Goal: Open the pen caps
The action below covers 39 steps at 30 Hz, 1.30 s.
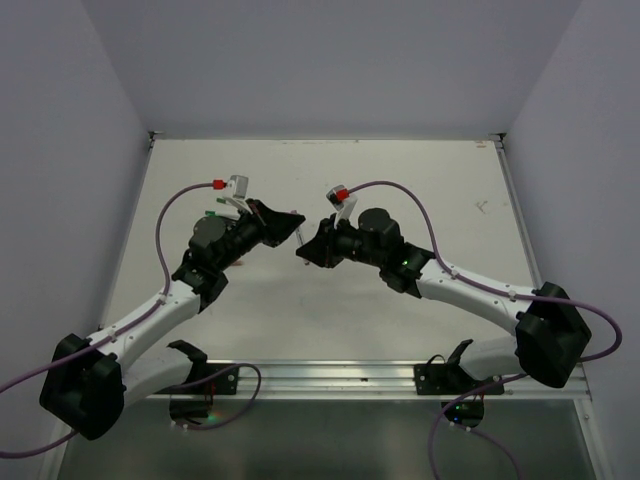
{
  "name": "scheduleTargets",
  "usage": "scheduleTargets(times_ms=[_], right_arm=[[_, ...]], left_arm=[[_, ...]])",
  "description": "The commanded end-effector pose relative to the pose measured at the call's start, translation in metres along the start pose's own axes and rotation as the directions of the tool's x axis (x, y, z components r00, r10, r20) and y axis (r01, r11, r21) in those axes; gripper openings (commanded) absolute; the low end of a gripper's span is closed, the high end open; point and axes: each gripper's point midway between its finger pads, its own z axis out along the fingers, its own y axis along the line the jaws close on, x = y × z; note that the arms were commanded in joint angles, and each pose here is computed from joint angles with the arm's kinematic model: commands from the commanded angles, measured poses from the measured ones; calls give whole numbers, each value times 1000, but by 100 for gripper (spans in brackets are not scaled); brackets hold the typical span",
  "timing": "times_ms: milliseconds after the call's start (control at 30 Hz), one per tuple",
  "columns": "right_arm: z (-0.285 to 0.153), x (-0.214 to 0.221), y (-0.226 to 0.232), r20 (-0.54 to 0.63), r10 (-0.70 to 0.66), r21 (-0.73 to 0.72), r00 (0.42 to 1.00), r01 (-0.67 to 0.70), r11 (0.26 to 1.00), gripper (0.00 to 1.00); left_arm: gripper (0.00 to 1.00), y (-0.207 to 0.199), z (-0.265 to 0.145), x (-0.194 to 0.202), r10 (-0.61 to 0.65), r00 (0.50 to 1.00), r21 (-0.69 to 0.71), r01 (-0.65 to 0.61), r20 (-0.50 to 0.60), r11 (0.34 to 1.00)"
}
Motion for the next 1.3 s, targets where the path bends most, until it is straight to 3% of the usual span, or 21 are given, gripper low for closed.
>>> scheduleTargets(times_ms=[0, 133, 733, 1267], right_arm=[[-4, -3, 9, 10, -28, -42, 1000, 28, 999, 0], [-6, 11, 4, -23, -21, -39, 1000, 20, 999, 0], [-43, 102, -27, -172, 52, 2, 984, -52, 999, 0], [-56, 124, -36, -177, 85, 27, 981, -82, 996, 0]], left_arm=[[14, -19, 3, -26, 33, 997, 50, -37, 74, 998], [0, -21, 4, -31, 29, 995, 58, -35, 98, 998], [0, -47, 29, -103, 34, 947, 93, -68, 320, 993], [0, -51, 51, -152, 2, 884, 75, -42, 467, 996]])
